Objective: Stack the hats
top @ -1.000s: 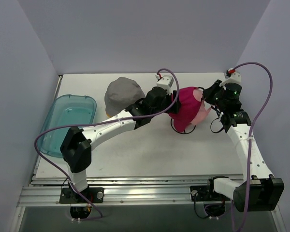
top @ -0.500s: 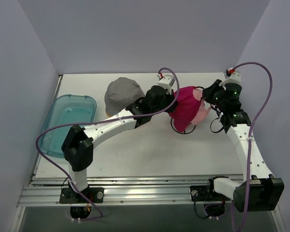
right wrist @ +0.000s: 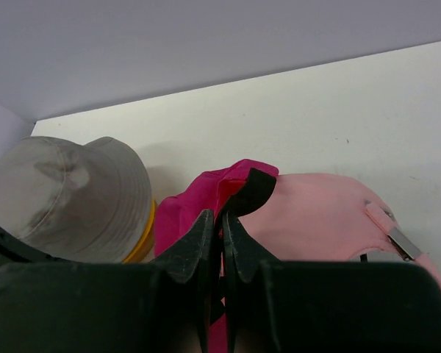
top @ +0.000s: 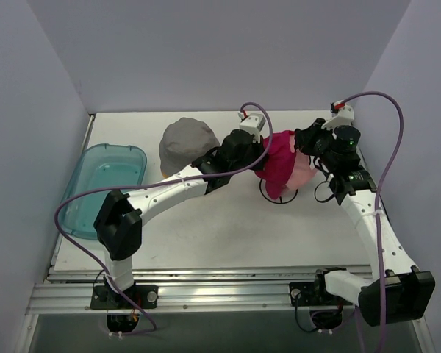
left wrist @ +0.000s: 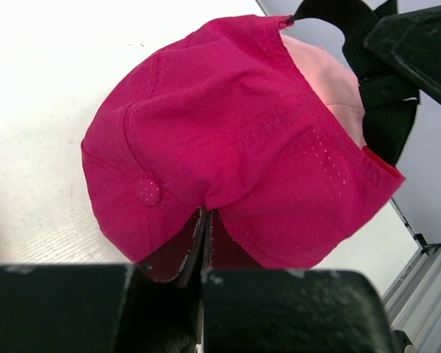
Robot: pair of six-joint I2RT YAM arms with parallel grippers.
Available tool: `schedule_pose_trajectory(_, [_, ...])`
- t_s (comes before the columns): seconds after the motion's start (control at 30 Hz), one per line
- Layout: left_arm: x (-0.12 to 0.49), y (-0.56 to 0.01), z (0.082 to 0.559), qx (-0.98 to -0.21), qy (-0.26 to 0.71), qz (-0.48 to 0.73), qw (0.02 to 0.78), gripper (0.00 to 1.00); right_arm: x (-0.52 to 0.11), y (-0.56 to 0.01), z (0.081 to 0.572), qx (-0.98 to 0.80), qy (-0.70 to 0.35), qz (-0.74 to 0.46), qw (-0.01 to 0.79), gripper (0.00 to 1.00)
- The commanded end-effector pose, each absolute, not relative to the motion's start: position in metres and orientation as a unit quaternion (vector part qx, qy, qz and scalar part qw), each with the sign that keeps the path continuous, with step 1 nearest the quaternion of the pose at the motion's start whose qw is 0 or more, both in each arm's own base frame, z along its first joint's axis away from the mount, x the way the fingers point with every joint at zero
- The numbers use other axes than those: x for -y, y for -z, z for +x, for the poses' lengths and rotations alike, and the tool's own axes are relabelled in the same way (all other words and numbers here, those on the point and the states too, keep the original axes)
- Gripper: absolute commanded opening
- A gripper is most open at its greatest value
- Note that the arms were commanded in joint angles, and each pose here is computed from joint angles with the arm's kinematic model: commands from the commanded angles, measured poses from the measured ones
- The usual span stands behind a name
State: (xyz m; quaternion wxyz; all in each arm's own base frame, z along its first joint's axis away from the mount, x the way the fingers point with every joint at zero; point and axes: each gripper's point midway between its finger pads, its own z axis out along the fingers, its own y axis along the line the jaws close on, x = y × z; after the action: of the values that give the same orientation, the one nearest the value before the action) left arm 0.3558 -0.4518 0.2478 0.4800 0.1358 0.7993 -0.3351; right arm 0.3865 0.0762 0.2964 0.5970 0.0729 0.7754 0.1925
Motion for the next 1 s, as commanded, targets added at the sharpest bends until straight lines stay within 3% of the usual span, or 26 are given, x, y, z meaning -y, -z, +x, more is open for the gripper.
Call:
schedule_pose_trajectory(0.0, [0.438, -0.301, 0.356, -0.769, 0.344, 0.124, 0.524, 0.02, -0.089, -0.34, 0.381, -0.731, -0.216, 0.037, 0.646, 0.0])
schedule_pose_trajectory(0.63, [0.427, -0.321, 0.351, -0.762, 0.309, 0.144, 0.551, 0.02, -0.079, -0.356, 0.352, -0.717, -0.197, 0.044, 0.667, 0.0])
schedule_pose_trajectory(0.97, [0.442, -0.307, 0.353, -0.755, 0.305, 0.186, 0.55, 0.02, -0.06, -0.318, 0.341, -0.725, -0.158, 0.076, 0.666, 0.0])
